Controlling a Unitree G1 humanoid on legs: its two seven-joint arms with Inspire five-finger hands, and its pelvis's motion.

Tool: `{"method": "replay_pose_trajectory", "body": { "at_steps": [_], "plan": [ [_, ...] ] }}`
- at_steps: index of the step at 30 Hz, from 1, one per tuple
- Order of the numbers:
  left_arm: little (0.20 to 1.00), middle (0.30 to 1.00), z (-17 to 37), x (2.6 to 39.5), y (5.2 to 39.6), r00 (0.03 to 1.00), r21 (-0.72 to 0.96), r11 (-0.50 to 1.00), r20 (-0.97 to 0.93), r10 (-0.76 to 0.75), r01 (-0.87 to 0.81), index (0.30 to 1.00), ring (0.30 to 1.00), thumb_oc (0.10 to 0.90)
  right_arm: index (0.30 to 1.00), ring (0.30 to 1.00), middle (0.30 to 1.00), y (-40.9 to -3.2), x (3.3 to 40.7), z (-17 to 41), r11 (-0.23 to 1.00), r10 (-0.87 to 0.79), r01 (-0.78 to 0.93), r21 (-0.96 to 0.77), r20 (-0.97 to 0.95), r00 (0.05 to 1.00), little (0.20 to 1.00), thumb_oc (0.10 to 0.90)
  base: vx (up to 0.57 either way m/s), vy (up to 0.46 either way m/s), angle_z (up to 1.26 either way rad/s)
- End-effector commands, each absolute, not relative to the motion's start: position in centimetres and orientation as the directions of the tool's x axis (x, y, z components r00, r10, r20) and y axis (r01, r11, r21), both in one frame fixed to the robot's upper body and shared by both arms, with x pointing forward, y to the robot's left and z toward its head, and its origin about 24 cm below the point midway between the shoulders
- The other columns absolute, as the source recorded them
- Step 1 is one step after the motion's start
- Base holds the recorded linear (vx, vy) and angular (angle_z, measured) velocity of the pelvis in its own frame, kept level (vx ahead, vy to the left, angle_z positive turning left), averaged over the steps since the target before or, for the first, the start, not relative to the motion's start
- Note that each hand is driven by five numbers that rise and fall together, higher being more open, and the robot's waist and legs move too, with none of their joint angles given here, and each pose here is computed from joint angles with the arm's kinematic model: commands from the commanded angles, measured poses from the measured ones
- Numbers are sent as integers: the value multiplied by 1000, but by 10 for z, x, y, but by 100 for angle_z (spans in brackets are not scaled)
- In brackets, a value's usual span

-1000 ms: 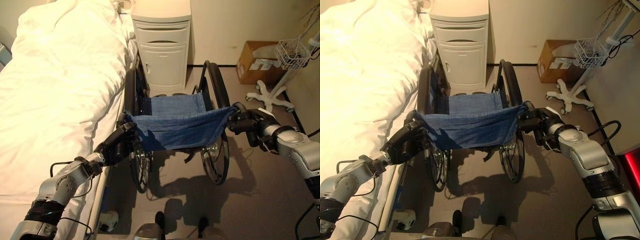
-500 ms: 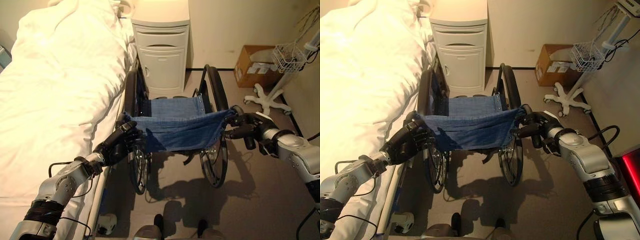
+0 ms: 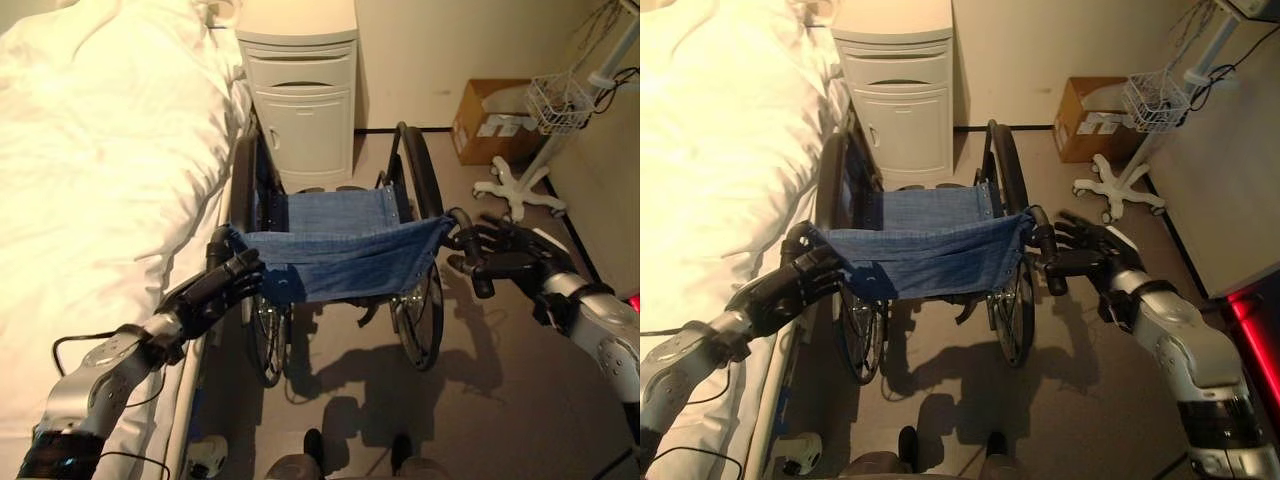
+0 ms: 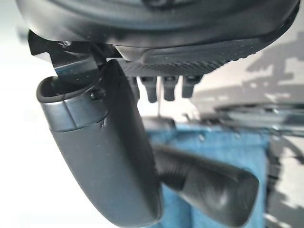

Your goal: Push the wheelchair next to the bed

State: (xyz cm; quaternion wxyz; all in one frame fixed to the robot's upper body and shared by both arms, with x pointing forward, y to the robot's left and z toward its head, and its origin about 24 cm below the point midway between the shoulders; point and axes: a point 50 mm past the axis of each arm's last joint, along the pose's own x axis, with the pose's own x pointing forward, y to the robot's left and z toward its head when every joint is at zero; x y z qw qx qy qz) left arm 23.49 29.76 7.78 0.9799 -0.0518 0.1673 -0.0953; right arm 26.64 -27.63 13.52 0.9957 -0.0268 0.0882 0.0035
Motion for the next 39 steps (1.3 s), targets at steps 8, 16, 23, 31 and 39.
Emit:
{"method": "replay_pose_trajectory", "body": {
  "at_steps": [8, 16, 23, 31, 39],
  "plan": [
    [900, 900, 161, 208, 384, 970, -102, 977, 139, 201, -188, 900, 900, 800, 900, 900, 900, -349, 235, 154, 909, -412, 410, 68, 14, 911, 900, 800, -7, -21, 2],
    [900, 900, 143, 182, 407, 928, 75, 926, 75, 365, -370, 900, 900, 800, 900, 900, 900, -351, 222, 114, 904, -407, 419, 84, -134, 904, 900, 800, -13, -45, -10],
    [900, 900, 137, 167, 415, 903, 143, 892, 35, 429, -430, 900, 900, 800, 900, 900, 900, -358, 210, 80, 851, -471, 514, 107, -276, 838, 900, 800, -10, -16, -2],
    [900, 900, 34, 160, 382, 838, 69, 911, -368, 403, -407, 900, 900, 800, 900, 900, 900, -356, 173, -12, 710, -573, 704, -10, -589, 570, 900, 800, -9, -13, 10],
    [900, 900, -97, 118, 316, 537, -35, 874, -801, 266, -485, 900, 900, 800, 900, 900, 900, -318, 136, -91, 692, -518, 707, -147, -783, 345, 900, 800, 0, -1, -1]
  ]
}}
